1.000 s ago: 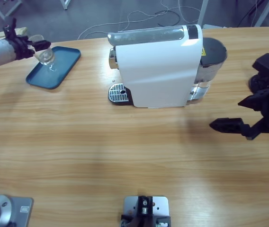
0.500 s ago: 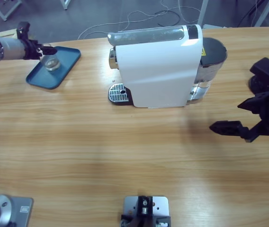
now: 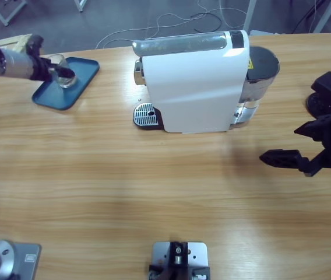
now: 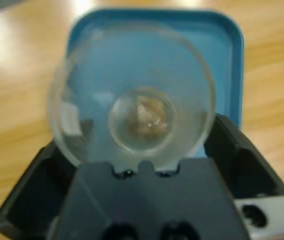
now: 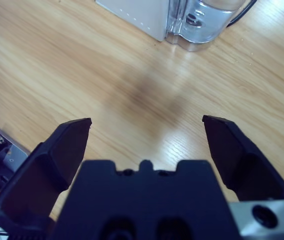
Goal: Pour coffee
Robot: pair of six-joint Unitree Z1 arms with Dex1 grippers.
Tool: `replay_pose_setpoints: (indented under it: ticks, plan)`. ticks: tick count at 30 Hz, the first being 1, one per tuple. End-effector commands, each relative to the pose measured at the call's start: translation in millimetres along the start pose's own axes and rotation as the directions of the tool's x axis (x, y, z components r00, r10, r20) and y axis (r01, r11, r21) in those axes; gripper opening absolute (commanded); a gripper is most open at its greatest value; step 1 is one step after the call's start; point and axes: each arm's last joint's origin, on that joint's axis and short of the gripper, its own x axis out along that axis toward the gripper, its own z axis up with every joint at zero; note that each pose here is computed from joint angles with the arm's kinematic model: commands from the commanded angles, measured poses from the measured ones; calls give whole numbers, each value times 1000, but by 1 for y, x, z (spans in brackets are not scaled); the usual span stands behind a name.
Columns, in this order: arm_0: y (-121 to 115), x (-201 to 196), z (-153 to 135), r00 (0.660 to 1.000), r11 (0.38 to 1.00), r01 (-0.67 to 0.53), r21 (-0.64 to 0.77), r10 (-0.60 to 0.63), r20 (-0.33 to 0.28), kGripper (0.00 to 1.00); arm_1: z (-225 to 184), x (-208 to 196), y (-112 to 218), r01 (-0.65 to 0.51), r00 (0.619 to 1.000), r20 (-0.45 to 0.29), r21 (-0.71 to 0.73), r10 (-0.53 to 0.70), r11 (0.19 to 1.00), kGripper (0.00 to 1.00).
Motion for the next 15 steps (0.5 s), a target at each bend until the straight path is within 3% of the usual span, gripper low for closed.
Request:
replay_pose_setpoints:
  ticks: [1,3,6,9,12,13,14,15]
  plan:
    - [-4,-84,24,986,1000,24,17,-26,163,1000,-19,-26,-6,2,999,45,4,-2,1000,1000]
    - [-6,-130,34,966,1000,2,23,-8,260,1000,-23,-36,-8,-2,998,70,5,2,1000,1000]
    - [-29,-192,30,954,999,33,-18,-26,297,1000,-33,-47,-11,-8,995,102,7,7,1000,1000]
    - [-77,-249,4,968,996,81,22,-84,235,1000,-40,-69,-16,23,987,161,16,-25,1000,1000]
    - [-115,-282,-34,967,980,191,52,-197,161,1000,-47,-83,-20,53,980,193,25,-57,998,1000]
    - [-127,-286,-46,955,964,259,65,-265,131,1000,-49,-88,-21,52,978,200,25,-56,998,1000]
    - [-140,-286,-56,922,924,371,90,-378,79,996,-48,-95,-21,58,979,196,23,-61,998,1000]
    - [-155,-286,-65,853,847,518,118,-523,7,991,-46,-102,-21,65,979,192,20,-68,998,1000]
